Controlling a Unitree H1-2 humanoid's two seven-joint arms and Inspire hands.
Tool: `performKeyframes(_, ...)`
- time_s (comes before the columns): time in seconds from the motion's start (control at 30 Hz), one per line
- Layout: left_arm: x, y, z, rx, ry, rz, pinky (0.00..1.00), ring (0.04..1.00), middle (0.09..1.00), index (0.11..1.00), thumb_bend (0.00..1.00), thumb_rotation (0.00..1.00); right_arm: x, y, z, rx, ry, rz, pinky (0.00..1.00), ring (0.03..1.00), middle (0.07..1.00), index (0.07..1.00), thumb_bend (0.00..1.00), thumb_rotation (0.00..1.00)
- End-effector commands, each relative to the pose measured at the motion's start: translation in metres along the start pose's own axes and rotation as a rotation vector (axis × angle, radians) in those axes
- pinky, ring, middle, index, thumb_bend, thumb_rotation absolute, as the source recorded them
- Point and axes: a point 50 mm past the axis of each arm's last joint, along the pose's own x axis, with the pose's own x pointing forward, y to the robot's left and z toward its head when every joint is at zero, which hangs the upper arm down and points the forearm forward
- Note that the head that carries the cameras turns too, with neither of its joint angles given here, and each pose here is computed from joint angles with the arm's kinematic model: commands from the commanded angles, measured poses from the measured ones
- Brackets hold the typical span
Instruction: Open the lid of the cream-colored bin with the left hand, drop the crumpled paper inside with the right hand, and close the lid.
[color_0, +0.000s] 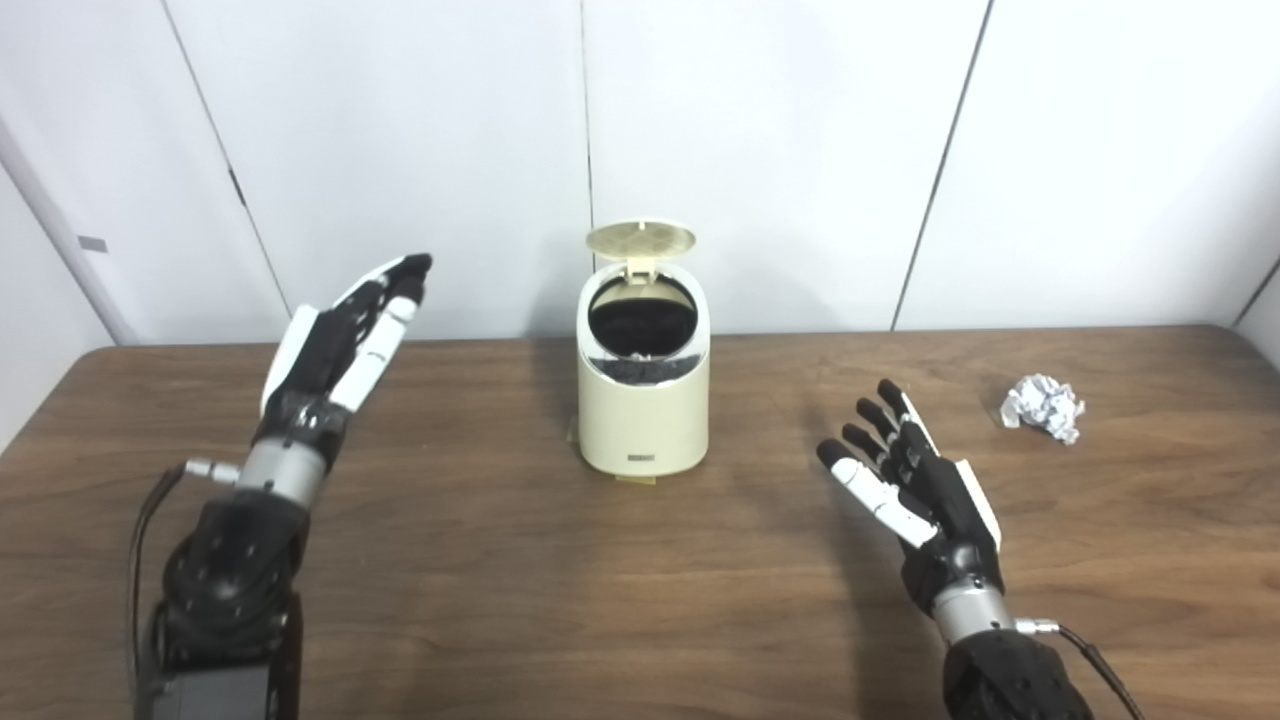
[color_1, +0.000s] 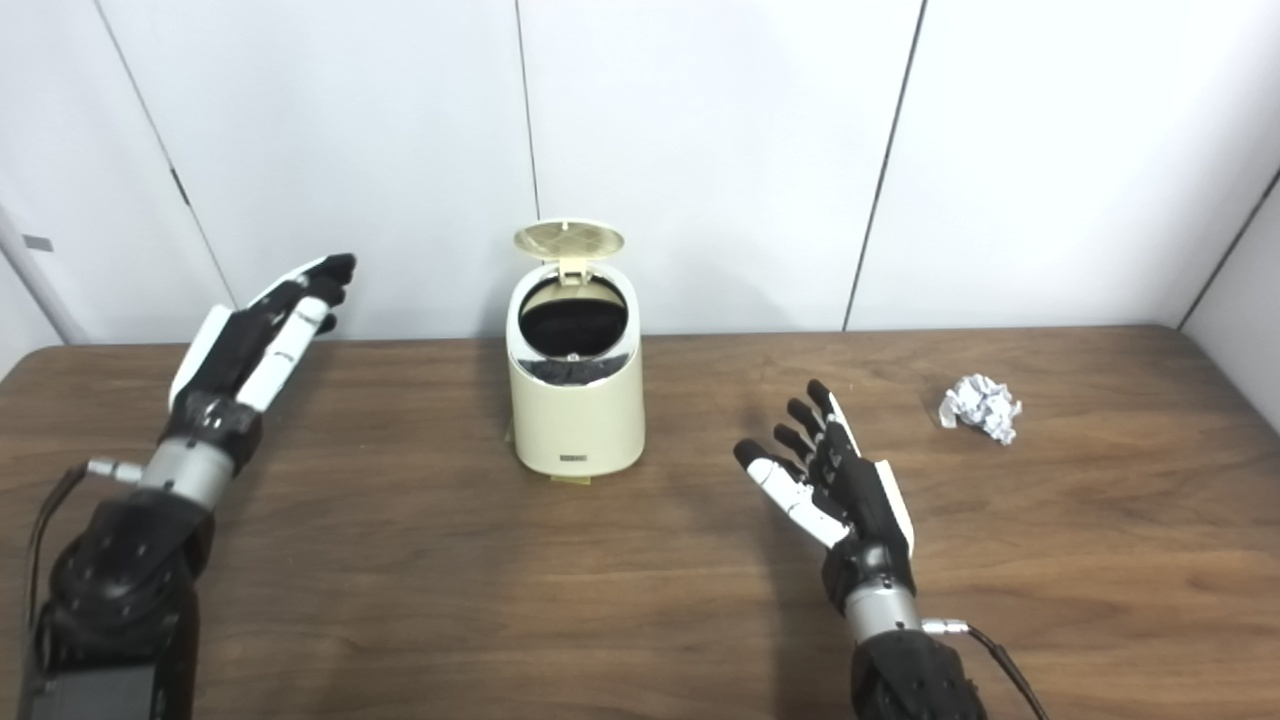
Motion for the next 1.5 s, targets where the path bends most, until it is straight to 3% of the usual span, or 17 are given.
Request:
performKeyframes(0.0,-0.003,-0.001,0.014,-0.056,-0.055,0.029,0.93,0.94,0.929,0.931,0.48,0.91,0.004,-0.003,0.022,-0.004,-0.087,-0.001,0.82,0.892,0.936,0.962,0.55,0.34)
performKeyframes(0.13,-0.019,-0.014,0.0,-0.141,-0.02,0.021,0.95,0.959,0.956,0.957,0.49,0.97,0.004,-0.006,0.024,-0.021,-0.09,-0.015,0.81,0.886,0.933,0.948,0.54,0.33)
performKeyframes(0.27,-0.034,-0.027,-0.013,-0.201,0.012,0.031,0.99,0.975,0.972,0.988,0.56,1.0,0.004,-0.007,0.026,-0.039,-0.09,-0.026,0.8,0.873,0.929,0.932,0.54,0.33)
performKeyframes(0.4,-0.043,-0.038,-0.025,-0.262,0.026,0.045,1.0,0.993,0.985,1.0,0.56,0.96,0.006,-0.014,0.031,-0.068,-0.101,-0.024,0.79,0.874,0.923,0.927,0.56,0.34)
performKeyframes(0.63,-0.053,-0.046,-0.039,-0.27,0.061,0.032,1.0,1.0,1.0,1.0,0.52,0.95,0.02,-0.042,0.039,-0.128,-0.14,-0.015,0.85,0.931,0.955,0.939,0.6,0.28)
performKeyframes(0.73,-0.056,-0.045,-0.043,-0.274,0.073,0.023,1.0,1.0,0.999,1.0,0.51,0.94,0.028,-0.055,0.045,-0.258,-0.143,-0.067,0.82,0.908,0.933,0.921,0.65,0.3)
performKeyframes(0.83,-0.057,-0.043,-0.047,-0.279,0.076,0.021,1.0,1.0,1.0,1.0,0.48,0.93,0.034,-0.067,0.055,-0.4,-0.179,-0.1,0.88,0.888,0.905,0.916,0.67,0.33)
performKeyframes(0.93,-0.058,-0.039,-0.049,-0.279,0.08,0.022,1.0,1.0,0.997,1.0,0.48,0.91,0.036,-0.073,0.082,-0.513,-0.213,-0.108,0.87,0.899,0.912,0.921,0.69,0.32)
performKeyframes(1.03,-0.057,-0.036,-0.049,-0.28,0.086,0.021,1.0,1.0,1.0,1.0,0.47,0.91,0.033,-0.08,0.111,-0.68,-0.239,-0.123,0.72,0.868,0.914,0.909,0.72,0.24)
performKeyframes(1.17,-0.054,-0.032,-0.049,-0.274,0.078,0.018,1.0,1.0,1.0,1.0,0.46,0.89,0.033,-0.098,0.14,-0.942,-0.241,-0.16,0.62,0.792,0.895,0.892,0.75,0.17)
performKeyframes(1.23,-0.053,-0.03,-0.05,-0.269,0.069,0.01,1.0,1.0,1.0,1.0,0.45,0.89,0.032,-0.104,0.151,-1.009,-0.218,-0.167,0.62,0.796,0.901,0.888,0.75,0.14)
performKeyframes(1.3,-0.051,-0.028,-0.051,-0.266,0.056,0.002,1.0,1.0,1.0,1.0,0.43,0.89,0.033,-0.112,0.161,-1.057,-0.193,-0.178,0.73,0.839,0.876,0.883,0.77,0.09)
performKeyframes(1.37,-0.05,-0.026,-0.053,-0.267,0.051,-0.001,1.0,1.0,1.0,1.0,0.43,0.89,0.036,-0.122,0.169,-1.084,-0.172,-0.191,0.76,0.849,0.864,0.88,0.78,0.05)
performKeyframes(1.47,-0.05,-0.024,-0.054,-0.269,0.057,-0.002,1.0,1.0,1.0,1.0,0.44,0.89,0.042,-0.132,0.176,-1.146,-0.131,-0.222,0.77,0.861,0.884,0.878,0.8,0.07)
